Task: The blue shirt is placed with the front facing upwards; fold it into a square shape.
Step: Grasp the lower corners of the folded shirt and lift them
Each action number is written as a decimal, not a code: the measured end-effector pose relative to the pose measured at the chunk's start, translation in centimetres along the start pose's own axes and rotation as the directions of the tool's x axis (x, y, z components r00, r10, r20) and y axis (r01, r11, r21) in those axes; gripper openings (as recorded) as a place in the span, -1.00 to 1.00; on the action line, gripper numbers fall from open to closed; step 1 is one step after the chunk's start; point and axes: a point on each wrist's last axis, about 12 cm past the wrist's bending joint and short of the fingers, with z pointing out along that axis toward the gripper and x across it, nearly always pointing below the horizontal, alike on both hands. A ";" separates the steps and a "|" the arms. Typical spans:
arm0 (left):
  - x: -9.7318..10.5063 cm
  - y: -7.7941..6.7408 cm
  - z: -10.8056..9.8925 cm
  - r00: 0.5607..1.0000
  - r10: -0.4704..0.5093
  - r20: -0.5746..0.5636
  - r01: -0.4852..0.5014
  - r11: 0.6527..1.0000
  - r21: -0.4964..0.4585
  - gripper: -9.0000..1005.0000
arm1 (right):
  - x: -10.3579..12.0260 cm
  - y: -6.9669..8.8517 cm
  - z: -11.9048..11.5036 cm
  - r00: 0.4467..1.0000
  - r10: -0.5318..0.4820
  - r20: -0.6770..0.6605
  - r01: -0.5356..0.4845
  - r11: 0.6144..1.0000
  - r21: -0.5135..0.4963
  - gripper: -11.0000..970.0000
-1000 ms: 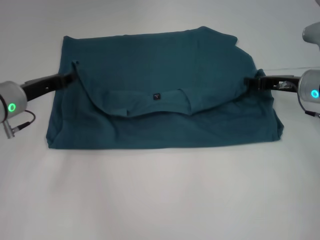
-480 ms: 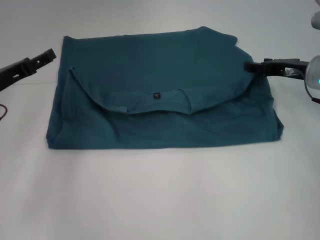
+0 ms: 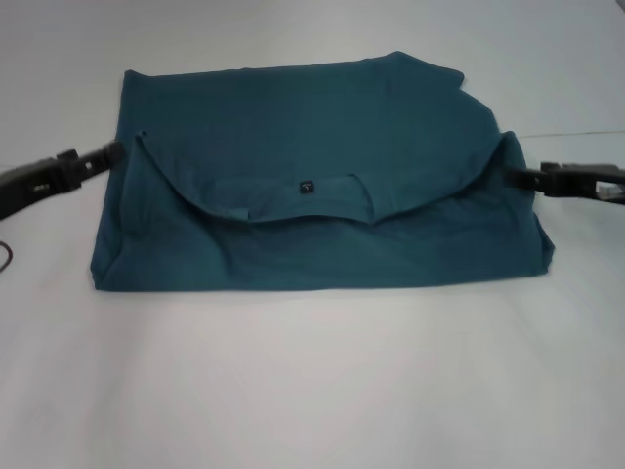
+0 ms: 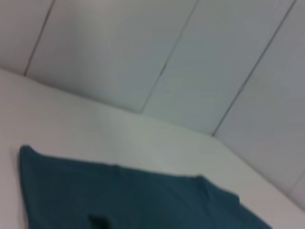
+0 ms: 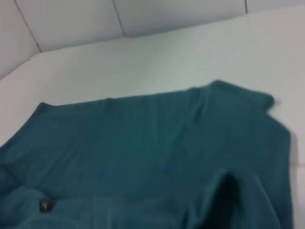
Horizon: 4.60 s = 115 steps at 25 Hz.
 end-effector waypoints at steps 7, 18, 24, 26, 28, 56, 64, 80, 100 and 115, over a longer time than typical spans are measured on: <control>1.4 0.3 -0.4 0.997 0.023 -0.076 -0.025 0.999 -0.026 0.77 | 1.0 -2.0 -2.6 0.987 0.151 -0.061 -0.152 0.988 -0.020 0.36; 2.6 0.8 -1.2 0.995 0.023 -0.102 -0.029 0.998 -0.049 0.77 | 1.9 -1.6 -2.4 0.963 0.183 -0.200 -0.189 0.982 -0.010 0.36; 2.8 0.7 -1.2 0.995 0.017 -0.102 -0.022 0.998 -0.051 0.77 | 2.6 -0.5 -0.7 0.964 0.153 -0.219 -0.153 0.988 0.014 0.36; 2.9 0.7 -1.2 0.995 0.015 -0.103 -0.020 0.999 -0.051 0.77 | 2.7 -0.3 -0.3 0.964 0.145 -0.225 -0.144 0.989 0.019 0.35; 3.0 0.7 -1.2 0.994 0.014 -0.105 -0.019 0.999 -0.049 0.77 | 2.8 -0.2 0.1 0.964 0.140 -0.225 -0.138 0.990 0.028 0.34; 3.1 0.7 -1.3 0.995 0.011 -0.100 -0.016 0.999 -0.049 0.77 | 2.7 1.0 1.4 0.962 0.145 -0.230 -0.144 0.989 0.020 -0.27; 3.2 0.7 -1.3 0.995 0.009 -0.101 -0.014 0.999 -0.050 0.77 | 3.1 0.6 1.1 0.961 0.157 -0.229 -0.153 0.988 0.035 -0.84; 4.8 1.3 -1.7 0.983 0.028 -0.184 -0.047 0.994 -0.103 0.77 | 3.1 0.7 0.5 0.966 0.138 -0.217 -0.145 0.989 -0.016 -0.91; 6.2 -0.1 1.8 0.937 0.157 -0.312 -0.204 0.971 -0.126 0.76 | 2.7 0.2 -0.7 0.972 0.168 -0.162 -0.181 0.981 -0.070 -0.91; 6.5 -0.8 2.4 0.921 0.180 -0.345 -0.221 0.972 -0.084 0.73 | 2.8 0.2 -0.6 0.972 0.169 -0.162 -0.182 0.981 -0.070 -0.91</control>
